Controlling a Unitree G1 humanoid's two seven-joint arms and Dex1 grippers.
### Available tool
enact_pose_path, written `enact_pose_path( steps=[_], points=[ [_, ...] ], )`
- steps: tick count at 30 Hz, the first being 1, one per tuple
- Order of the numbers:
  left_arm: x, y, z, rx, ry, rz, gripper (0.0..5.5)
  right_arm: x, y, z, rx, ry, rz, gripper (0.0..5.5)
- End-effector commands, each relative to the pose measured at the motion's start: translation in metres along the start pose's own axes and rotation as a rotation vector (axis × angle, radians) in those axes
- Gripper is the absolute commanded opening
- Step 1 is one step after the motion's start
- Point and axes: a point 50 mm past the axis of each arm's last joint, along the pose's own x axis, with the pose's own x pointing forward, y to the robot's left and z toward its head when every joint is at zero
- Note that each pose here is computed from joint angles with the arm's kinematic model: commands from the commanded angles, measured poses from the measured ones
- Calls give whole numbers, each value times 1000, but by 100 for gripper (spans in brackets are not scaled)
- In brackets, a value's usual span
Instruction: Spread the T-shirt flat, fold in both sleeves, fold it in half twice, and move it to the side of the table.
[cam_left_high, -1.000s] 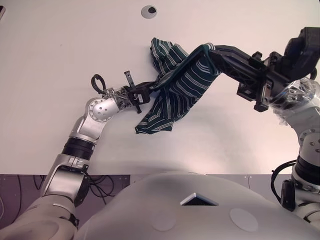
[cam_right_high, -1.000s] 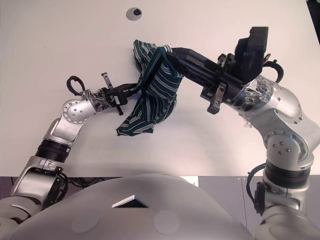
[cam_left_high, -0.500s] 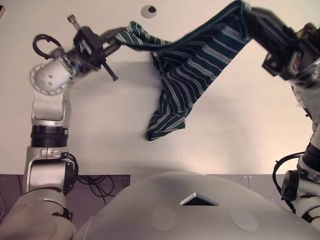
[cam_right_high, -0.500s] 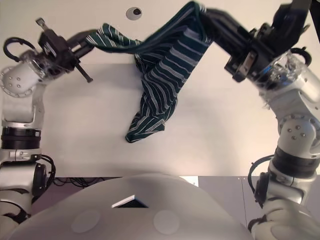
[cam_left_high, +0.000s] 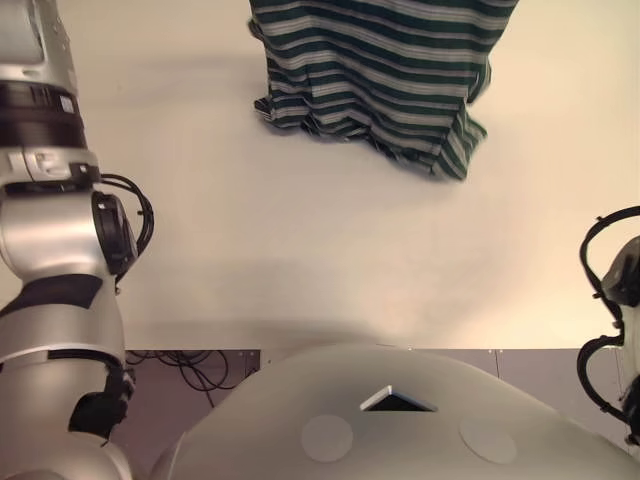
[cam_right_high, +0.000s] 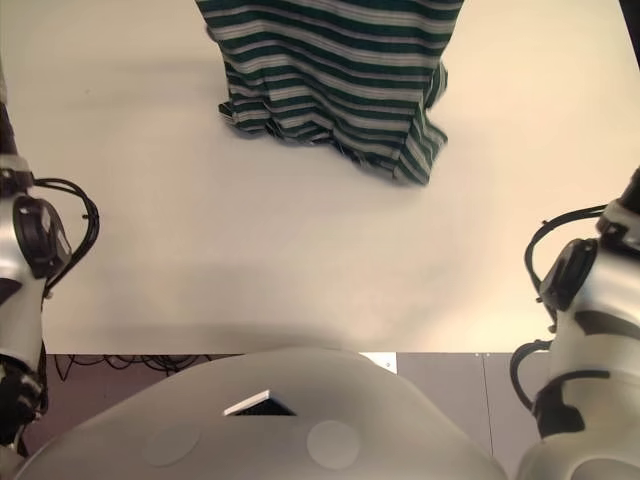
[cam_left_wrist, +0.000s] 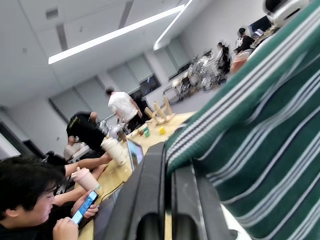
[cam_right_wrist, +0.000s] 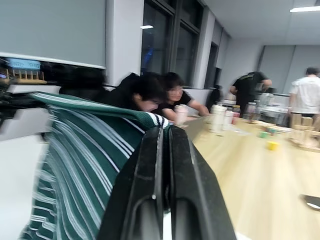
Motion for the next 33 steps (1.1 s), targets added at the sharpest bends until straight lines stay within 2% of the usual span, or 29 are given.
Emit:
enact_pose_path(
  steps=[1,9,15,20,22,25,27,29,31,33],
  points=[
    [21,18,11,33,80,58,4,19,-19,9,-100,21,-59,0],
    [44,33,33,121,198,217,4,68,-39,16,-368,138,-210,0],
    [39,44,39,145,209,280,4,73,-43,13,-491,186,-292,0],
    [22,51,27,152,224,216,4,63,-45,10,-538,165,-220,0],
    [6,52,16,175,235,84,4,54,-44,5,-563,174,-123,0],
    [-30,47,4,229,198,-222,4,35,-36,-9,-597,192,72,0],
    [-56,41,1,277,170,-337,4,19,-25,-11,-614,182,174,0],
    [-85,34,2,311,147,-392,4,-1,-8,-10,-625,162,251,0],
    [-128,16,1,326,158,-456,4,-31,17,-12,-643,166,346,0],
    [-158,-8,8,307,129,-515,4,-57,40,-13,-655,194,410,0]
  ],
)
